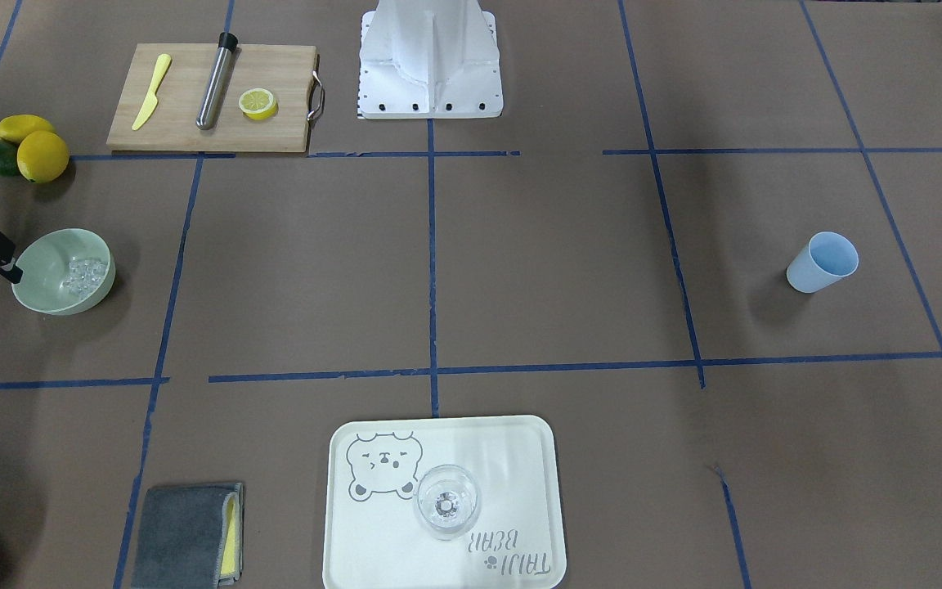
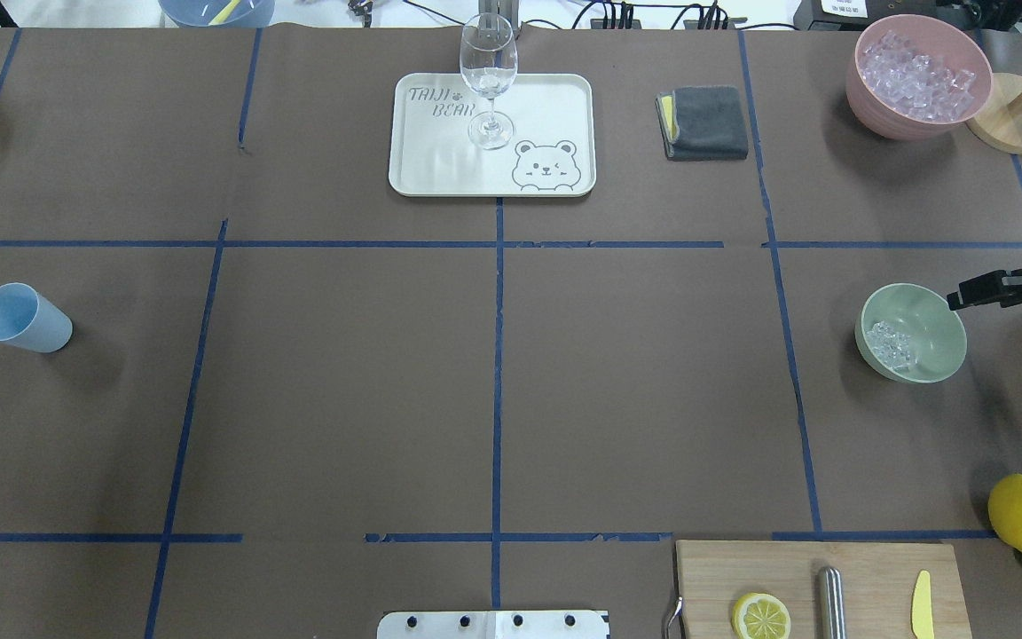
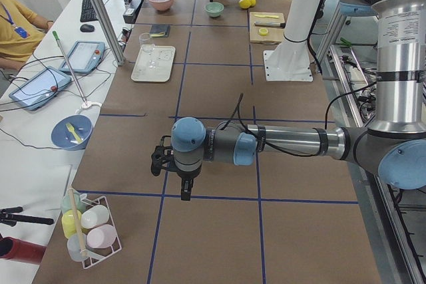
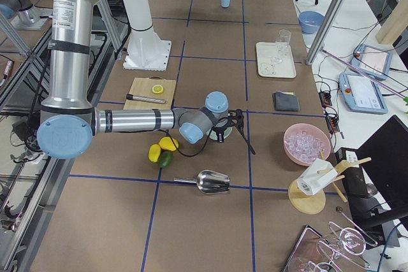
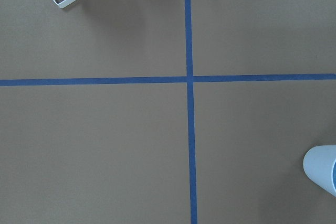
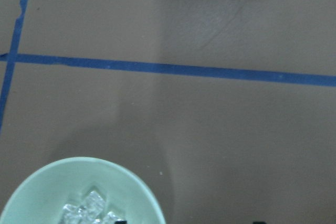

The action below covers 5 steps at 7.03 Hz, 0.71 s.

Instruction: Pour ice into bowl

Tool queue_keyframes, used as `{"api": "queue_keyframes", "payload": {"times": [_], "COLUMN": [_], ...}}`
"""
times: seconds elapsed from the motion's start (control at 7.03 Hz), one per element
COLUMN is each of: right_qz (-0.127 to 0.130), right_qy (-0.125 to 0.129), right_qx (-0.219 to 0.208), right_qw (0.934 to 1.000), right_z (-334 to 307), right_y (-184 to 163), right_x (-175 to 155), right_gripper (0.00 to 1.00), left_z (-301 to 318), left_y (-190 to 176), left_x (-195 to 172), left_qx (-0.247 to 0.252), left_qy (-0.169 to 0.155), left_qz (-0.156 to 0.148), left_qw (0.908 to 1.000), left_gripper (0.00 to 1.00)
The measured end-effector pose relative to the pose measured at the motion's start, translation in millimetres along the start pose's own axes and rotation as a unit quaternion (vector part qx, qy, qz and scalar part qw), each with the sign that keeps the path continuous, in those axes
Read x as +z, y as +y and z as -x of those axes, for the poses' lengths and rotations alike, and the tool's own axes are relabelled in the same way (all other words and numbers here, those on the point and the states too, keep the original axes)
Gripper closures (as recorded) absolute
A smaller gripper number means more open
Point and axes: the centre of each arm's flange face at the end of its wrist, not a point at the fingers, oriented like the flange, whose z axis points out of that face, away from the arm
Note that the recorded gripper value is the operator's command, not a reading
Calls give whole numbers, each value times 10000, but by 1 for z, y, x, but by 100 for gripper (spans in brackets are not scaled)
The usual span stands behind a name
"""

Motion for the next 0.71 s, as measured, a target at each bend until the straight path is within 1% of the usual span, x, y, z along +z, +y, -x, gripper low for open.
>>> {"api": "queue_keyframes", "payload": {"times": [0.14,0.28,0.43,0.57,0.71], "right_qz": [27,109,224,371,520], "right_qy": [238,499,700,843,924], "right_qx": [-226,-473,-565,-420,-175], "right_qw": [9995,9976,9957,9949,9942], "right_z": [-30,-66,-98,-127,-149], "right_y": [-10,-21,-29,-31,-23], "right_x": [-22,-55,-91,-121,-135], "right_gripper": [0,0,0,0,0], "left_z": [-1,-2,-3,-3,-3], "left_y": [0,-1,-3,-4,-5], "left_x": [-1,-2,-2,-1,-1], "left_qx": [4,18,33,45,59], "left_qy": [0,1,-10,-33,-37], "left_qz": [-7,-20,-24,-26,-35], "left_qw": [10000,10000,10000,10000,10000], "left_gripper": [0,0,0,0,0]}}
